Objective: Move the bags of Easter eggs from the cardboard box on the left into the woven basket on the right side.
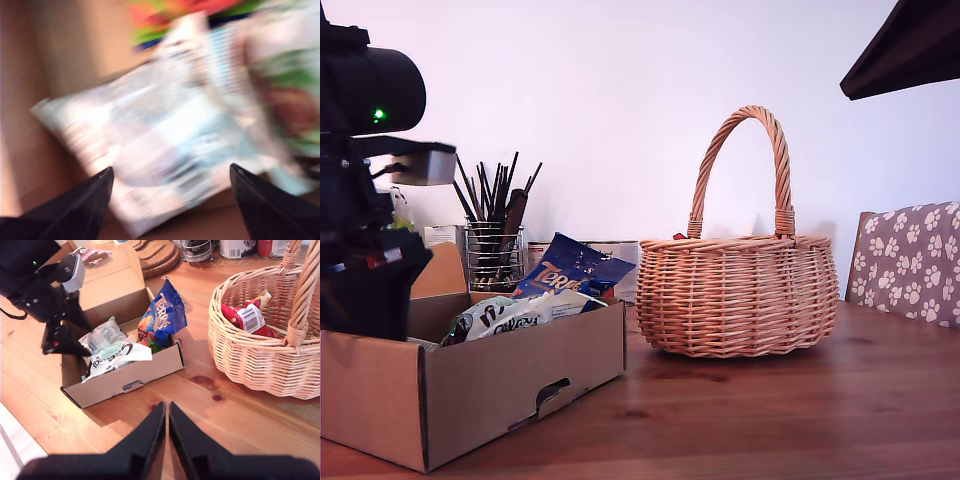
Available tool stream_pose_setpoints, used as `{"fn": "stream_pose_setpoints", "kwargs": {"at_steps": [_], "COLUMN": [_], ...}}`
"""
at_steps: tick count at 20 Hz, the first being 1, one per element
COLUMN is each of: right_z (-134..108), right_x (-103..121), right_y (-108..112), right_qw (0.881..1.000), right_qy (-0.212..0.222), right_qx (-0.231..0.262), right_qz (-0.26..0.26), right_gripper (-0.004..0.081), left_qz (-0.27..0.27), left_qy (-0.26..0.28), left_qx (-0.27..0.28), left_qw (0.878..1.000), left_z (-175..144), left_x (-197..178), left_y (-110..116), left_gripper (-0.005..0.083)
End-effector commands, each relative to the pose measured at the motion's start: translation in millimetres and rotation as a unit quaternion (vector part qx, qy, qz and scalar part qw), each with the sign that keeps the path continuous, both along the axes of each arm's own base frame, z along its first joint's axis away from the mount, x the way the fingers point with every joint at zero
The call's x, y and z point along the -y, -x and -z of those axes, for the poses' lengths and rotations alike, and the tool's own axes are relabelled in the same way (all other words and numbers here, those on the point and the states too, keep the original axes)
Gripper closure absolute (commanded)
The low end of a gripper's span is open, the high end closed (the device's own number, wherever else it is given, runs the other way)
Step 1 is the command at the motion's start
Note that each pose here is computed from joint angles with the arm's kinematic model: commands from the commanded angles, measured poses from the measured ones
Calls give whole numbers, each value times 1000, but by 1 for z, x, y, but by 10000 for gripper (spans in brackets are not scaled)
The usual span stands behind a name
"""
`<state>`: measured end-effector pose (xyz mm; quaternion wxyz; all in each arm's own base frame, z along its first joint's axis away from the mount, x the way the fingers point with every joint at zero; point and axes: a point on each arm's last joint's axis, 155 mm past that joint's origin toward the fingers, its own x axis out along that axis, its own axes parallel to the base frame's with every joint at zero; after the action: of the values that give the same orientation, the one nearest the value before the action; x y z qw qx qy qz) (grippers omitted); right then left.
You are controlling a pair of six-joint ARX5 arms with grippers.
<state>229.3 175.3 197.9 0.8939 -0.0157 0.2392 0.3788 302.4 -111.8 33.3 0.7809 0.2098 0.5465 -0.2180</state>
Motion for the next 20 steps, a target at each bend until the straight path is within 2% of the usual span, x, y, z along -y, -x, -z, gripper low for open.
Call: {"fn": "stream_pose_setpoints", "kwargs": {"at_steps": [1, 6, 12, 16, 17, 20], "right_z": [14, 14, 14, 14, 14, 14], "right_x": [1, 1, 1, 1, 1, 1], "right_y": [1, 0, 1, 1, 1, 1], "right_qw": [1000, 1000, 1000, 1000, 1000, 1000], "right_qy": [6, 6, 6, 6, 6, 6], "right_qx": [-14, -15, -15, -15, -15, -15], "right_qz": [2, 2, 2, 2, 2, 2], "right_gripper": [775, 775, 775, 775, 775, 775], "left_qz": [-24, -82, -107, -117, -117, -114], "left_qy": [-1, 4, 10, 15, 15, 15], "left_qx": [-17, -43, -51, -91, -92, -90], "left_qw": [1000, 996, 993, 989, 989, 989], "left_z": [8, 25, 46, 64, 65, 64], "left_x": [-3, -5, -4, -5, -5, -4], "left_y": [5, 6, -3, 7, 7, 6], "left_gripper": [91, 92, 95, 116, 162, 406]}}
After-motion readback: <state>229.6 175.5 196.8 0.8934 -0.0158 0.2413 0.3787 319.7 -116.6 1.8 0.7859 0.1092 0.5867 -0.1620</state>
